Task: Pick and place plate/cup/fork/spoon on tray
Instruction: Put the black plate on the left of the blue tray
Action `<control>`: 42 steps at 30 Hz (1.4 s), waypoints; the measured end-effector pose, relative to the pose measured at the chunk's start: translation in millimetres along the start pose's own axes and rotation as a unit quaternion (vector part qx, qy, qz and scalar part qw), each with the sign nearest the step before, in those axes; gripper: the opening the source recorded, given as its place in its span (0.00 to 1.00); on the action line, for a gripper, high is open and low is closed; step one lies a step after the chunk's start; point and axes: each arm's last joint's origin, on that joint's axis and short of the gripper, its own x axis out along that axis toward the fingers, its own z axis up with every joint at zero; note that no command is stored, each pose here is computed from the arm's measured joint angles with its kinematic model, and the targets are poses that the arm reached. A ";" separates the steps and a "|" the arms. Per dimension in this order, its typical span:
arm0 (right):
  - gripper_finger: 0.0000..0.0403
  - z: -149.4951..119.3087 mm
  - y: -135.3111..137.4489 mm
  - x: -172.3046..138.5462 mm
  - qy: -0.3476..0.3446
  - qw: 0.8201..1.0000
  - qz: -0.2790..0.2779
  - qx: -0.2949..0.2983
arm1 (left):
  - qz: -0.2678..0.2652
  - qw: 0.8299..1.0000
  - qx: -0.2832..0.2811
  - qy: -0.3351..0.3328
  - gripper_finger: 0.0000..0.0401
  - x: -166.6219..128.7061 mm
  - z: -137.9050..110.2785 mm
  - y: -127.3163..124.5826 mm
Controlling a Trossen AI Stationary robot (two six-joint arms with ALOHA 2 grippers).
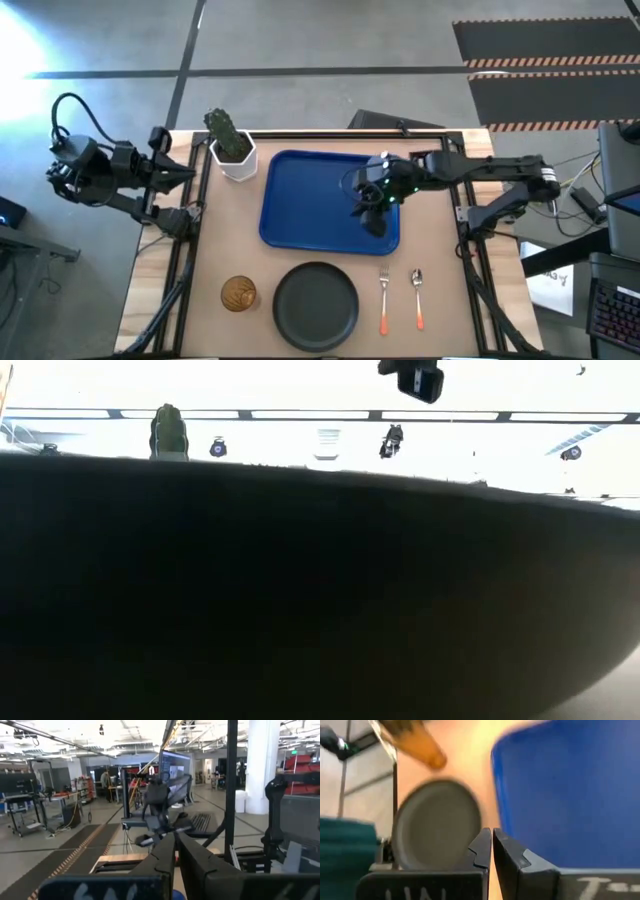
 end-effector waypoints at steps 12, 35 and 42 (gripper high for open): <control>0.03 -7.1 41.3 94.0 0.134 0.990 -0.019 0.038 | -0.007 1.000 0.001 0.002 0.02 -11.4 -4.5 2.1; 0.34 -29.0 51.6 182.6 0.273 0.956 -0.103 0.044 | -0.030 0.999 -0.007 0.020 0.02 -8.5 -8.5 -0.3; 0.34 -33.1 45.5 187.0 0.269 0.954 -0.123 0.047 | -0.030 0.999 -0.006 0.021 0.02 -8.2 -9.0 -0.4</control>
